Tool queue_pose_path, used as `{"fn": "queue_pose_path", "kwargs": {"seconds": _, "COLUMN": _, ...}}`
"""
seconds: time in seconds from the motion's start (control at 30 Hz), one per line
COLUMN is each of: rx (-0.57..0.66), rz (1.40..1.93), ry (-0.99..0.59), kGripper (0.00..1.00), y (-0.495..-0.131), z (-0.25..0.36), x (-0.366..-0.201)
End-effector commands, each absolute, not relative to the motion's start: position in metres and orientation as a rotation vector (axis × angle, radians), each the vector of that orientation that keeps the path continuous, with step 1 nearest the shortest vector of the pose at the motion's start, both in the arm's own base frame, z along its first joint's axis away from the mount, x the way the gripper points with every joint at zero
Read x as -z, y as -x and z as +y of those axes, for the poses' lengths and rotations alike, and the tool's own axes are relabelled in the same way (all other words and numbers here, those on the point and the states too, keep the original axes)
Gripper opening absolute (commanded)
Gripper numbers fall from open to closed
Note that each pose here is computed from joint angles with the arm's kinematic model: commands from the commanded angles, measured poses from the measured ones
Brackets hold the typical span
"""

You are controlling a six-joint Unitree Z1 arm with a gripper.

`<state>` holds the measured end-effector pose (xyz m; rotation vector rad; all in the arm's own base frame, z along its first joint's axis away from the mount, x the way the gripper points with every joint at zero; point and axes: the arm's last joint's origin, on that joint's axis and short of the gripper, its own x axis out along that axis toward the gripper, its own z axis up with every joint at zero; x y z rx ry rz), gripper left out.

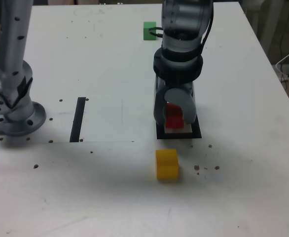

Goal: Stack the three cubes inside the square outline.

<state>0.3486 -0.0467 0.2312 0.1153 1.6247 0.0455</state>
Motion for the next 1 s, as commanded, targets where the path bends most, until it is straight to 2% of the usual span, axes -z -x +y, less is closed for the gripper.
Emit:
{"fn": "queue_pose_path", "kwargs": {"seconds": 0.0, "rx": -0.054, "rz": 1.626, "ry": -0.114, "kGripper": 0.21, "y": -0.3495, "z": -0.0452, "x": -0.2297}}
{"fn": "queue_pose_path", "kwargs": {"seconds": 0.17, "rx": -0.058, "rz": 1.632, "ry": -0.116, "kGripper": 0.30, "y": -0.3492, "z": -0.0446, "x": -0.2284}}
{"fn": "queue_pose_path", "kwargs": {"seconds": 0.4, "rx": -0.052, "rz": 1.635, "ry": -0.118, "kGripper": 0.54, "y": -0.3498, "z": -0.0440, "x": -0.2275}}
{"fn": "queue_pose_path", "kwargs": {"seconds": 0.5, "rx": -0.047, "rz": 1.636, "ry": -0.119, "kGripper": 0.66, "y": -0.3496, "z": -0.0438, "x": -0.2272}}
{"fn": "queue_pose_path", "kwargs": {"seconds": 0.63, "rx": -0.045, "rz": 1.633, "ry": -0.124, "kGripper": 0.90, "y": -0.3495, "z": -0.0437, "x": -0.2276}}
{"fn": "queue_pose_path", "kwargs": {"seconds": 0.7, "rx": -0.047, "rz": 1.631, "ry": -0.128, "kGripper": 0.97, "y": -0.3496, "z": -0.0435, "x": -0.2281}}
{"fn": "queue_pose_path", "kwargs": {"seconds": 0.97, "rx": -0.062, "rz": 1.611, "ry": -0.154, "kGripper": 0.99, "y": -0.3484, "z": -0.0419, "x": -0.2335}}
